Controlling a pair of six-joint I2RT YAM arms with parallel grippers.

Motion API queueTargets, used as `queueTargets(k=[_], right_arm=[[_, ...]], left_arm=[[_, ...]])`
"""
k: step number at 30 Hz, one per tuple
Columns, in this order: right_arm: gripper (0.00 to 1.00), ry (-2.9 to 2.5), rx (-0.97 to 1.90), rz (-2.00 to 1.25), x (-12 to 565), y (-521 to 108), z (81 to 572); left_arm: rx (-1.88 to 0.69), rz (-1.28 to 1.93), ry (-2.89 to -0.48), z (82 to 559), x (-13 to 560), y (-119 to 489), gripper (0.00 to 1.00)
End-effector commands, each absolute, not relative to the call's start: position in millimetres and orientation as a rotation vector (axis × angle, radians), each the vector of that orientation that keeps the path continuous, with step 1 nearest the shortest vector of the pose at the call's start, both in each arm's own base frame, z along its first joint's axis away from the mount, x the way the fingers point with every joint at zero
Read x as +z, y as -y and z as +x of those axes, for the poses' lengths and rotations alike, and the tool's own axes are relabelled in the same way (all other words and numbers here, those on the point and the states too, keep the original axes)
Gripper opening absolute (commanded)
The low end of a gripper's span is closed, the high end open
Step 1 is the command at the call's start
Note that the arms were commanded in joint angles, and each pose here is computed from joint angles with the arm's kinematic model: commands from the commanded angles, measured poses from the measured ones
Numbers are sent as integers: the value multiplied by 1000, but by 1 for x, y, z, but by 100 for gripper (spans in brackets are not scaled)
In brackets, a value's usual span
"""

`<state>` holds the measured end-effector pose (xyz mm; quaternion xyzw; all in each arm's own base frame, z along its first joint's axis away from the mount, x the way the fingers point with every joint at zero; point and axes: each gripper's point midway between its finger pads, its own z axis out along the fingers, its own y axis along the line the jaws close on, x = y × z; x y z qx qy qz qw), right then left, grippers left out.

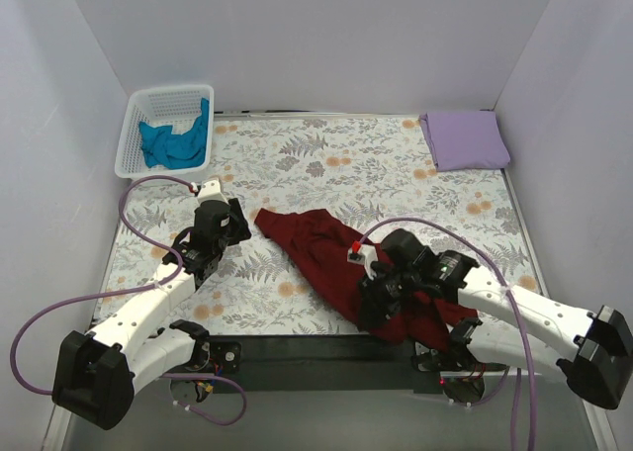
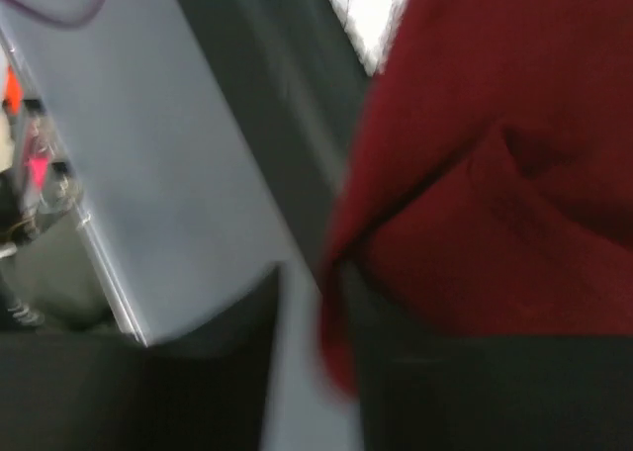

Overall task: Fold and stack the t-shirts
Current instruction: Flatten the tshirt out

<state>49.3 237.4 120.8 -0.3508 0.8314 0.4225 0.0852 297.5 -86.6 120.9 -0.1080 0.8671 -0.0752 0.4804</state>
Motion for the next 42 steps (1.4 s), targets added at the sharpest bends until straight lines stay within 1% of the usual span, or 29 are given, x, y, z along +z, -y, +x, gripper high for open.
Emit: queueTargets(k=[1,2,4,5,6,8,9,10,11,13,16,19,21,22,25,26,27,28,29,30,31,33,35,37,41,42], right_arm=[[47,-2703,1214,-1102,104,-226,11],[56,-2711,1104,-1084,98,-222,22],[65,-2683,941,-1035,105,-223,46],[67,-2655,746,-935,102,-217,75],[68,-2610,701,-856,116,-220,92],[70,-2579,587,-711,121,-212,121],[71,-2565,463,-579,119,-196,145],[71,-2576,410,-522,114,-187,154],[71,-2591,299,-322,91,-157,188],[70,-2618,316,-245,72,-147,202],[69,-2672,337,-228,40,-149,211],[69,-2687,380,-264,24,-164,243],[68,-2709,334,-285,9,-166,268],[69,-2663,339,-291,20,-172,294],[69,-2678,294,-324,5,-174,331],[69,-2610,312,-332,23,-187,362],[69,-2632,296,-339,9,-188,373],[70,-2617,295,-354,11,-193,386],[70,-2536,305,-382,35,-204,416],[70,-2522,303,-400,40,-208,425],[71,-2533,294,-415,42,-209,431],[72,-2473,309,-469,68,-217,443],[72,-2432,299,-468,92,-212,439],[72,-2409,301,-463,108,-204,421],[71,-2430,207,-367,111,-174,387],[70,-2440,144,-309,110,-162,375]], left_arm=[[-174,-270,-2077,303,136,84,50],[-173,-269,-2076,303,136,84,50],[-174,-265,-2080,303,135,84,50],[-172,-266,-2080,303,135,84,50],[-173,-268,-2080,302,135,84,50],[-176,-267,-2077,302,136,84,50],[-180,-267,-2079,301,135,84,50],[-182,-267,-2080,301,135,84,50],[-191,-264,-2079,301,136,86,50],[-199,-262,-2080,301,137,87,50],[-205,-263,-2073,301,139,87,50],[-203,-259,-2077,302,138,88,50],[-200,-261,-2079,303,138,88,50],[-200,-261,-2079,302,138,87,50],[-194,-263,-2079,303,138,86,50],[-192,-263,-2080,303,137,86,50],[-190,-265,-2081,303,137,86,50],[-187,-266,-2081,304,137,85,50],[-182,-270,-2082,304,136,84,50],[-180,-269,-2082,304,136,84,50],[-179,-269,-2083,304,136,84,50],[-176,-273,-2084,304,135,83,50],[-178,-272,-2080,305,137,83,50],[-182,-277,-2078,305,137,83,50],[-205,-276,-2082,305,137,86,50],[-208,-272,-2090,305,136,87,50]])
